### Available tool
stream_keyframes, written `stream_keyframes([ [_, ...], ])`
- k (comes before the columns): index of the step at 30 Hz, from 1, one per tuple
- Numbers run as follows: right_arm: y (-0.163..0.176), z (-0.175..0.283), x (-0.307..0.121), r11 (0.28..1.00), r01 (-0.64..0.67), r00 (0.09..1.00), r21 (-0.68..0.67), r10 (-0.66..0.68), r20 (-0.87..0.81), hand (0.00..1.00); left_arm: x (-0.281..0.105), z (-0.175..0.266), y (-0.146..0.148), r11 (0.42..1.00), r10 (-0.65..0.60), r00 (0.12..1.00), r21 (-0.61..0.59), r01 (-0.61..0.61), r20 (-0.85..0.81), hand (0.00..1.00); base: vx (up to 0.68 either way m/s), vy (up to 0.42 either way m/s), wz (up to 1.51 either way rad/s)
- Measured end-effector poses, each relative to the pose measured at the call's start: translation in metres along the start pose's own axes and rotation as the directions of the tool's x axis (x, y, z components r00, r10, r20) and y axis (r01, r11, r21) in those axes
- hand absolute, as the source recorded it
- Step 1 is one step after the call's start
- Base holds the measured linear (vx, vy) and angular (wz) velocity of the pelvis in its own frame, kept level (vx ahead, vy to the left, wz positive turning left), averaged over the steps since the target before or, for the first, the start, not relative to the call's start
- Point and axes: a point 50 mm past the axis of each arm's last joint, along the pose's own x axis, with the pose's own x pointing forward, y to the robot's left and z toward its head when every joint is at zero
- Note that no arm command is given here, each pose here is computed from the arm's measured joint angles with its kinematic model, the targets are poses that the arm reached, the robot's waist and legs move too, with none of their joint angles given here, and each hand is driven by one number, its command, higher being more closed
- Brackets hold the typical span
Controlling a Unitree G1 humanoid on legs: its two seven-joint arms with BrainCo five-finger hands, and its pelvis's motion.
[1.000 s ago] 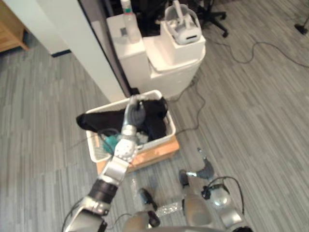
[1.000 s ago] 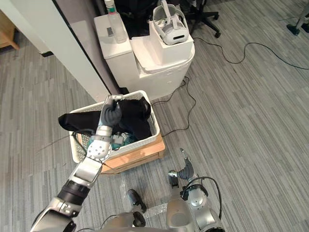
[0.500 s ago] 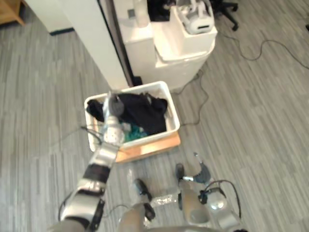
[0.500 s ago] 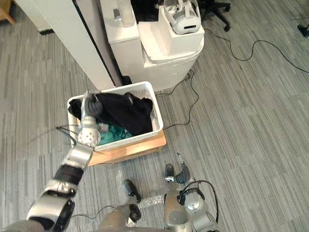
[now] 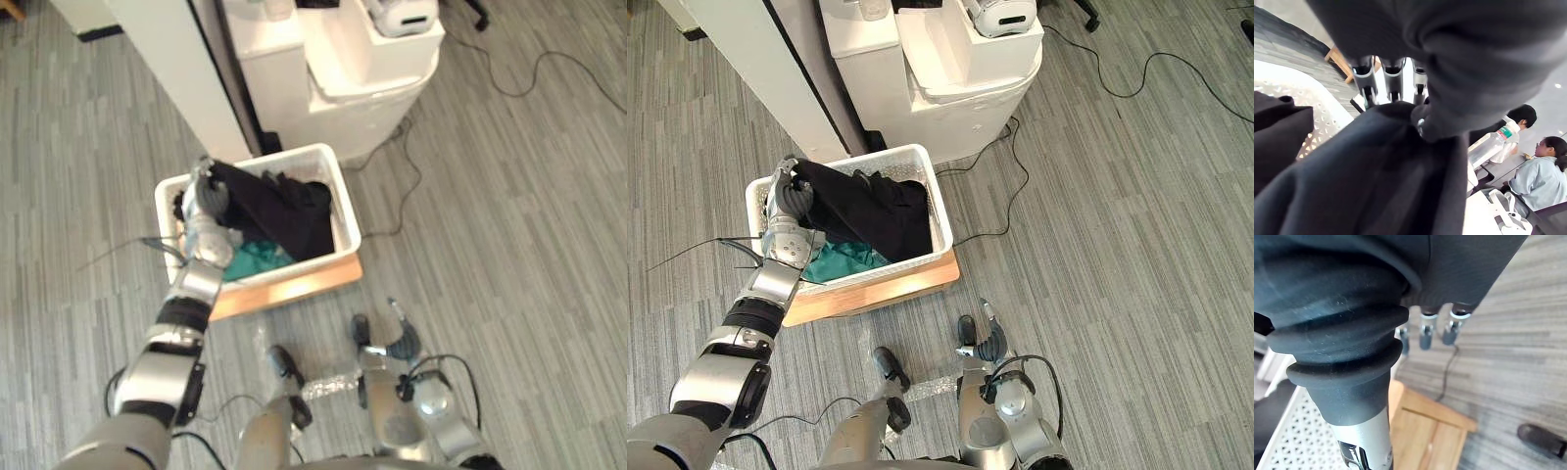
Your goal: Tidy the bed and pick cloth on bed and put in laundry
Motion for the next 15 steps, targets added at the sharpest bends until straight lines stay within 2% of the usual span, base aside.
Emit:
stream_keyframes([
  [7, -0.002, -0.006, -0.003, 1.000, -0.014, 0.999, -0.004, 0.013, -0.030, 0.00, -0.034, 0.014, 0.004, 0.993, 0.009, 0.994, -0.120, 0.004, 0.107, 0.00, 0.06, -0.019, 0.17],
  [10, -0.002, -0.012, -0.006, 1.000, -0.029, 0.998, -0.002, 0.029, -0.056, 0.00, -0.046, 0.001, 0.010, 0.988, 0.030, 0.998, -0.151, -0.021, 0.061, 0.00, 0.09, -0.002, 0.24],
  [15, 0.000, -0.045, -0.021, 0.999, -0.047, 0.977, 0.006, 0.047, -0.207, 0.00, -0.074, -0.026, 0.011, 0.972, 0.042, 0.998, -0.229, -0.052, -0.051, 0.00, 0.11, 0.002, 0.21],
])
